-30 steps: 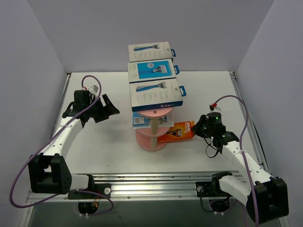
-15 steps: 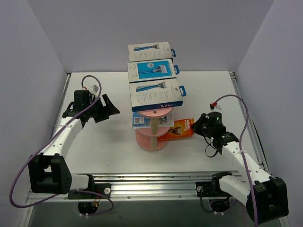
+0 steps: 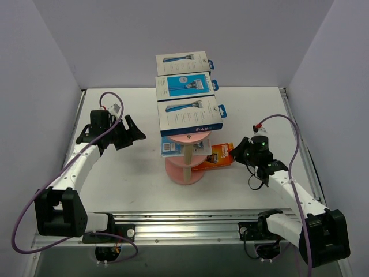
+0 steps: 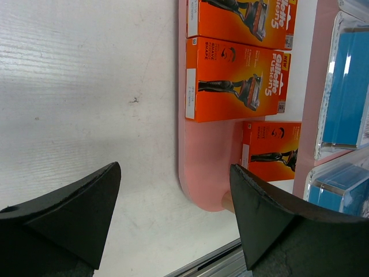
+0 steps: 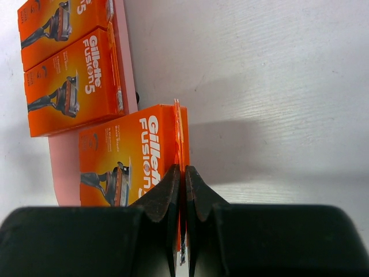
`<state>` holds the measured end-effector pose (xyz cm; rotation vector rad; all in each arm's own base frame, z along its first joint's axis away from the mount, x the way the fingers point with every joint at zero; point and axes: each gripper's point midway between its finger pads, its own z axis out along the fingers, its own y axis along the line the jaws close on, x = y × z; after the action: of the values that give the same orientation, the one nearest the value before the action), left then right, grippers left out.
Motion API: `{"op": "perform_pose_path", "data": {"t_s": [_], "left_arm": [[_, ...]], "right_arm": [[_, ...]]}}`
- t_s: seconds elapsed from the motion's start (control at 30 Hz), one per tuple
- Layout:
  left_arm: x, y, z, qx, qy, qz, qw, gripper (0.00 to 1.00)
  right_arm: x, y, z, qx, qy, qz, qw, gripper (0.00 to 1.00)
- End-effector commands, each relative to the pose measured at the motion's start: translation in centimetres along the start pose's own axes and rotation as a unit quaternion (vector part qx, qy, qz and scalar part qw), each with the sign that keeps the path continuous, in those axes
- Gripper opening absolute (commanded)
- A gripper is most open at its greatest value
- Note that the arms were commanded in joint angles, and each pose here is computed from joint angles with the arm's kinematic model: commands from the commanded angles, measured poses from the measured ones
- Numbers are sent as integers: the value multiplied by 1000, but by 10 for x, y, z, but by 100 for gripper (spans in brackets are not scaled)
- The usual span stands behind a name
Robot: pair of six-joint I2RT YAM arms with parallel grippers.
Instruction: Place and organize the shaving razors onto the shelf
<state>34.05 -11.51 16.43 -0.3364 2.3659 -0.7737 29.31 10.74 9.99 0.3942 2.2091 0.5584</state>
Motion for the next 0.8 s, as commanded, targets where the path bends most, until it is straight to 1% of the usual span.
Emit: {"op": "perform_pose_path", "data": {"t_s": [0.0, 0.77], "left_arm": [[-10, -5, 0, 18, -19, 17, 1000, 85], [-10, -6, -1, 20, -19, 18, 999, 85]], "right_arm": [[-6, 8, 4, -23, -9, -2, 1000, 0], [10, 22, 12, -55, 10, 4, 998, 0]]}}
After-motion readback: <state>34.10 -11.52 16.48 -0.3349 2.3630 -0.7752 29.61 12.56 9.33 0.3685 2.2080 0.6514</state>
